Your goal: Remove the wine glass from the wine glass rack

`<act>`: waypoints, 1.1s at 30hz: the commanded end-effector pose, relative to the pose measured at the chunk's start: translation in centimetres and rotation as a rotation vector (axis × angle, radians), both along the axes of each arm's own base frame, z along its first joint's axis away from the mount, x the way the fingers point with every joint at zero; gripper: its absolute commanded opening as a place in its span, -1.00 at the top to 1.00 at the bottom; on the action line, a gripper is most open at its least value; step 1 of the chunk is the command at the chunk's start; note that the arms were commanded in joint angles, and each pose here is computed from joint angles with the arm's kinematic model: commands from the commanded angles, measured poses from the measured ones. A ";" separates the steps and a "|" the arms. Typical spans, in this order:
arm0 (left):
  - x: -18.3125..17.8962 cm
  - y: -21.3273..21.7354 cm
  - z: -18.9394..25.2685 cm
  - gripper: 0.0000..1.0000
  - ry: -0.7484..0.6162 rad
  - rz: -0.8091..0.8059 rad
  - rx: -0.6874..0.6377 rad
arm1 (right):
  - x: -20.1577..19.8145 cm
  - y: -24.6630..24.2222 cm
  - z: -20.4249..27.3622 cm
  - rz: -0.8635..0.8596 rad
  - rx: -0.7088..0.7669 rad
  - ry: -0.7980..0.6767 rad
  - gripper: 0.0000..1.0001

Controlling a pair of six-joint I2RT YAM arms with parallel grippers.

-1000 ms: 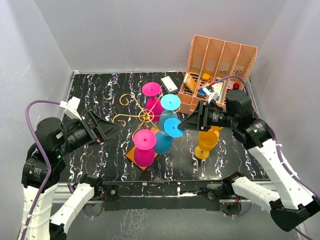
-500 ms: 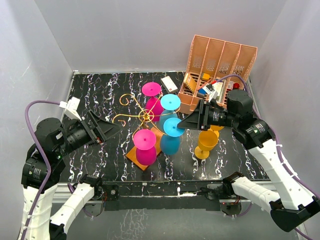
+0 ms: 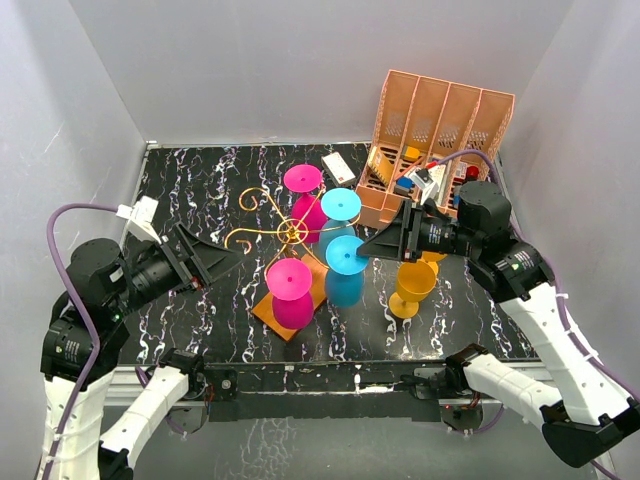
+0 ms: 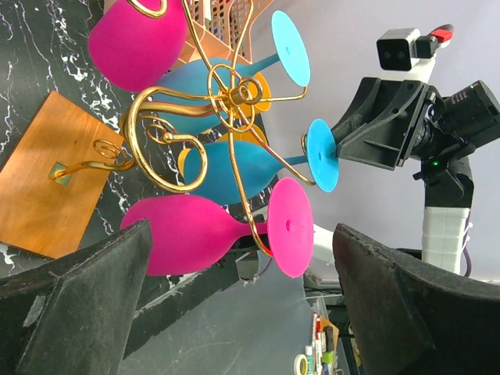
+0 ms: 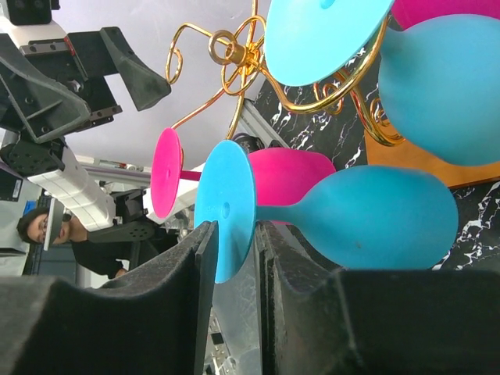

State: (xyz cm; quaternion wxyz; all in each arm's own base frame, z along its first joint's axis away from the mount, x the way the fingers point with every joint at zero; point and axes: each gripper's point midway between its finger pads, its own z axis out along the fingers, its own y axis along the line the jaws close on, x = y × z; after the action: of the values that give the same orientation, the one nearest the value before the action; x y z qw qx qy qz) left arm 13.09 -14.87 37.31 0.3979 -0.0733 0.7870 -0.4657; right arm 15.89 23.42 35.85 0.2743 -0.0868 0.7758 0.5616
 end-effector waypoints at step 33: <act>-0.4 0.5 0.9 -0.94 -0.032 0.019 0.008 | -0.6 -0.2 2.1 -0.081 0.116 0.150 0.85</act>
State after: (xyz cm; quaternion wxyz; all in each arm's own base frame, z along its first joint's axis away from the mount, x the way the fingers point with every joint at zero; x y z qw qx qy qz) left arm 12.76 -14.62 37.88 0.4037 -0.0753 0.7852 -0.4634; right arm 15.69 23.23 35.82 0.2230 0.0199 0.7829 0.5805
